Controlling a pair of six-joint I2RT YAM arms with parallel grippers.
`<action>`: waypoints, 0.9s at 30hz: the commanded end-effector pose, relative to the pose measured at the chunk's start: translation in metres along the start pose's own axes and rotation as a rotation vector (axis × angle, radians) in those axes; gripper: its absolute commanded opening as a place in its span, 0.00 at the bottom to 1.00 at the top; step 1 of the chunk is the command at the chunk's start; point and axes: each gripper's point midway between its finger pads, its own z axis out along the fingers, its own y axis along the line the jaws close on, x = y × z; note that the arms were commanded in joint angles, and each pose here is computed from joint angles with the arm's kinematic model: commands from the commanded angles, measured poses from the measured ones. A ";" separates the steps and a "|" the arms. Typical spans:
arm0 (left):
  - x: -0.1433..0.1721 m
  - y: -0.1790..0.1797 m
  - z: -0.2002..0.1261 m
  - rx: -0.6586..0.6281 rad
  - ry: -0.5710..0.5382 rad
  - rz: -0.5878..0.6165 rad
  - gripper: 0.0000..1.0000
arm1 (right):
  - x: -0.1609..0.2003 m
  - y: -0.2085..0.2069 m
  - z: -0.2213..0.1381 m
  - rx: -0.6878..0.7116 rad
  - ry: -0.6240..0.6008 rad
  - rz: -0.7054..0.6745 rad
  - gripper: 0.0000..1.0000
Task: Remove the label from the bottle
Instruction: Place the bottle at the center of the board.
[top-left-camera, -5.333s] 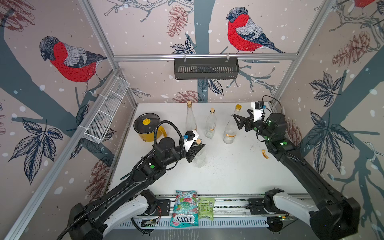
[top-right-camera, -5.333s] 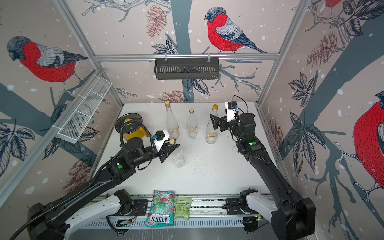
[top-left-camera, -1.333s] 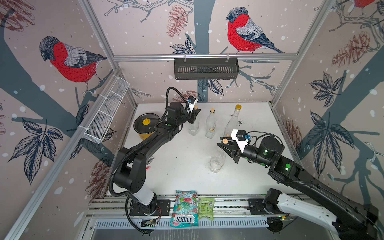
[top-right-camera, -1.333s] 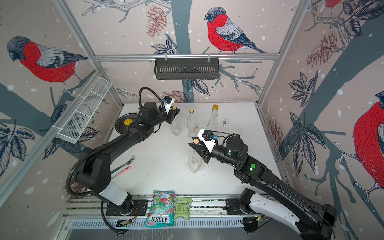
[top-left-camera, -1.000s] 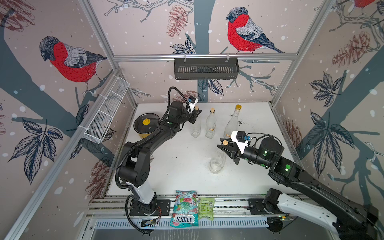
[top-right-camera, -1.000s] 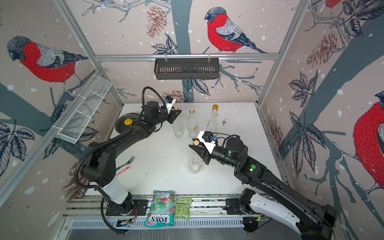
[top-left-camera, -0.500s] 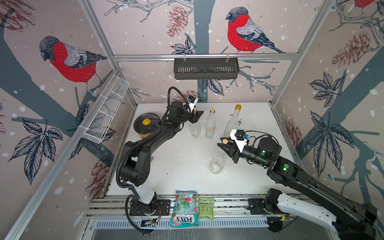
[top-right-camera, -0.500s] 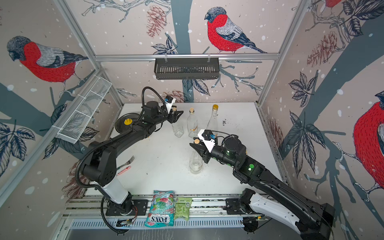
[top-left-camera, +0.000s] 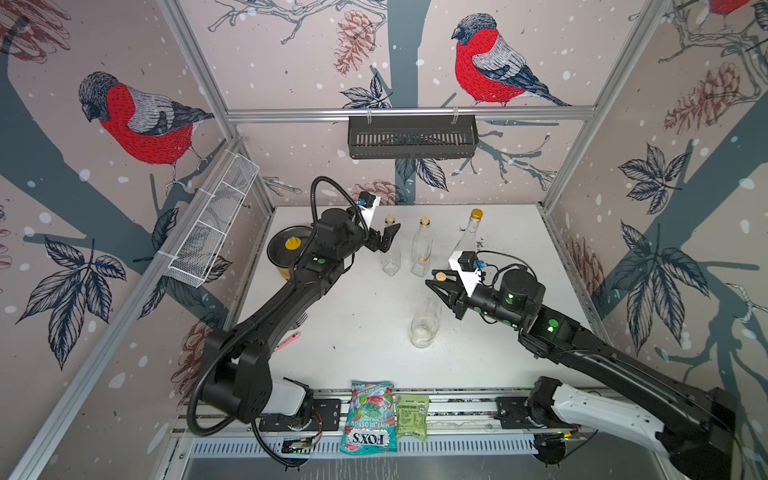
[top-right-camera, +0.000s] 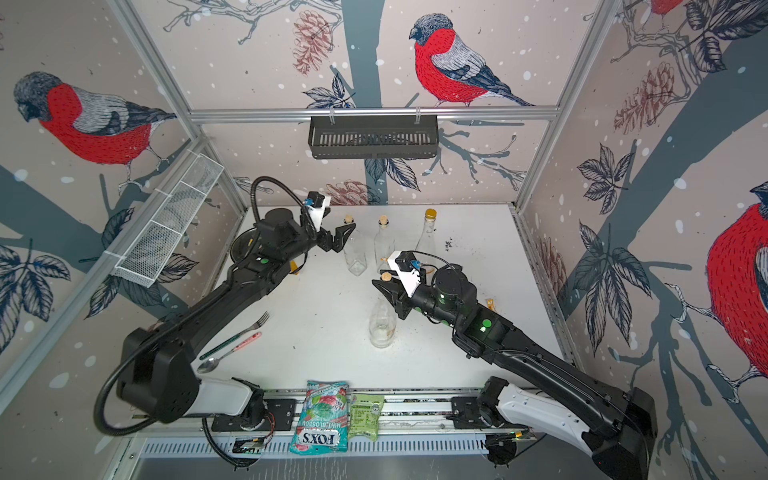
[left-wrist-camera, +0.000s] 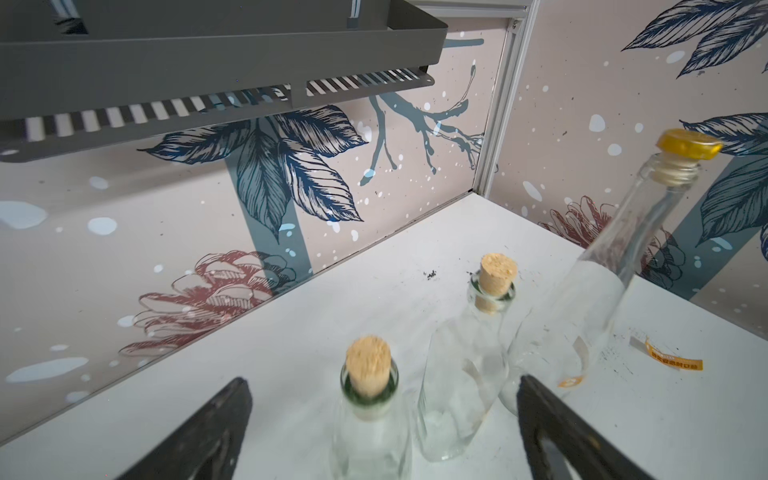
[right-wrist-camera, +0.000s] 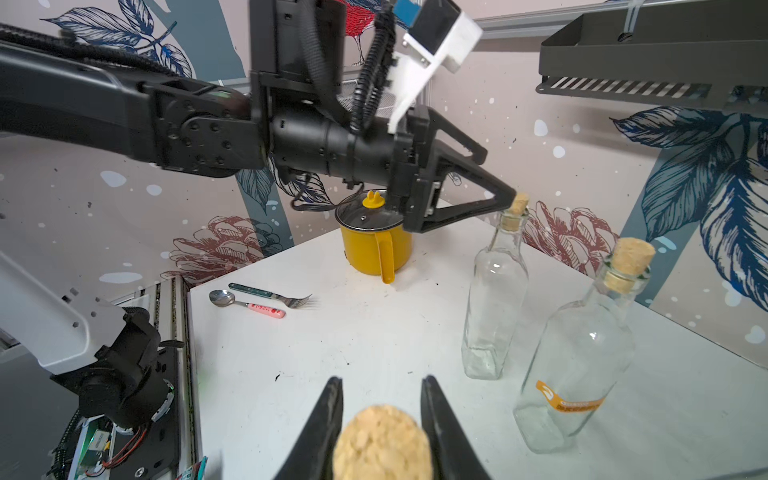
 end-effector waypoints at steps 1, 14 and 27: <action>0.009 -0.004 -0.029 -0.033 0.015 -0.010 0.99 | -0.030 0.009 0.005 -0.043 -0.098 -0.024 0.20; 0.025 -0.087 -0.102 0.252 -0.057 -0.045 0.98 | -0.015 0.031 0.026 -0.060 -0.069 -0.102 0.49; 0.047 -0.159 -0.110 0.519 -0.031 -0.030 0.95 | -0.048 0.030 -0.006 -0.027 -0.151 -0.085 0.90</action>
